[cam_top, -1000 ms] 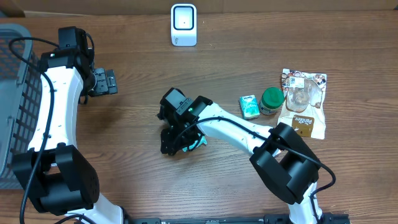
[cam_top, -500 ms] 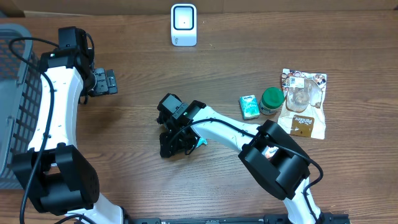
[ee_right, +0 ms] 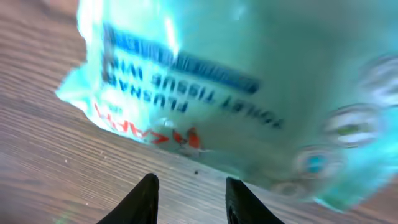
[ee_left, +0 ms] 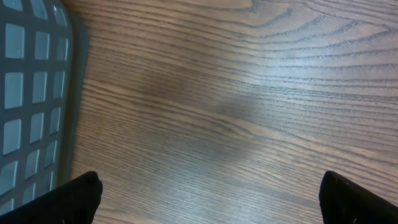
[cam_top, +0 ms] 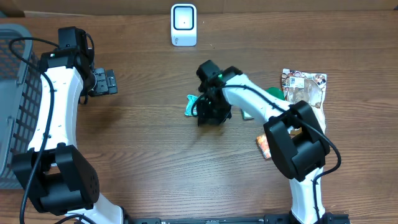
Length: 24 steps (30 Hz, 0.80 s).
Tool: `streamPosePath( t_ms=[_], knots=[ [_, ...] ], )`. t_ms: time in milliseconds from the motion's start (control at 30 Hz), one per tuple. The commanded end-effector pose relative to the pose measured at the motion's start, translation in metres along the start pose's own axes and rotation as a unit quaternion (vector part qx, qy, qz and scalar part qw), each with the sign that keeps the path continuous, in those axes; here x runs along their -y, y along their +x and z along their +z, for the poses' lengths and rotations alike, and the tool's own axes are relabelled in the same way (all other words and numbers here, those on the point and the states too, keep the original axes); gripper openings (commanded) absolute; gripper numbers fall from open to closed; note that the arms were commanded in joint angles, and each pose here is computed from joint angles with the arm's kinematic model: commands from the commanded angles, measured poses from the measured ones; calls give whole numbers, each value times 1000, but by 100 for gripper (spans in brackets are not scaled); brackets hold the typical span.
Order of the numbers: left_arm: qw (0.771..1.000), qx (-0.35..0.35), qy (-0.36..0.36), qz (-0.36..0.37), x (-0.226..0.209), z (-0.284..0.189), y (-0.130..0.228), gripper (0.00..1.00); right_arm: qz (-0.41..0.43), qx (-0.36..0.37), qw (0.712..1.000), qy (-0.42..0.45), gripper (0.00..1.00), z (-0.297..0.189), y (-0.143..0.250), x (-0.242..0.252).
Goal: Scan the item barcode
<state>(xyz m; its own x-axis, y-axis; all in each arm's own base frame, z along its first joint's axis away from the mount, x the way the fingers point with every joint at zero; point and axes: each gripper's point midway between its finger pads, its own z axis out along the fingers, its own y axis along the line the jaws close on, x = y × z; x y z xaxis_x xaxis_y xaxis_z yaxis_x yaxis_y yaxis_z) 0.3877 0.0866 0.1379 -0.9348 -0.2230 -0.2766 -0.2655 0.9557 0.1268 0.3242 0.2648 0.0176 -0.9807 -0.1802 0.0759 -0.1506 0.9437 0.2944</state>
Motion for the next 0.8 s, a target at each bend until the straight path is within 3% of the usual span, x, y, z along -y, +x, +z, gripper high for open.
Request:
streamPosePath(
  t_ms=[0, 167, 300, 433, 767],
  knots=[
    [1000, 3, -2, -4, -2, -1, -2, 100, -30, 47, 998, 5, 33, -28, -32, 0],
    [1000, 3, -2, -4, -2, -1, -2, 100, -28, 99, 995, 9, 34, -61, -61, 0],
    [1000, 3, -1, -4, -2, -1, -2, 100, -24, 111, 993, 36, 40, -61, -66, 10],
    [1000, 3, -2, -4, -2, -1, -2, 100, 54, 103, 990, 74, 45, -57, -60, 37],
    [1000, 3, -2, -4, -2, -1, -2, 100, 104, 43, 993, -35, 44, -13, -39, 51]
  ],
)
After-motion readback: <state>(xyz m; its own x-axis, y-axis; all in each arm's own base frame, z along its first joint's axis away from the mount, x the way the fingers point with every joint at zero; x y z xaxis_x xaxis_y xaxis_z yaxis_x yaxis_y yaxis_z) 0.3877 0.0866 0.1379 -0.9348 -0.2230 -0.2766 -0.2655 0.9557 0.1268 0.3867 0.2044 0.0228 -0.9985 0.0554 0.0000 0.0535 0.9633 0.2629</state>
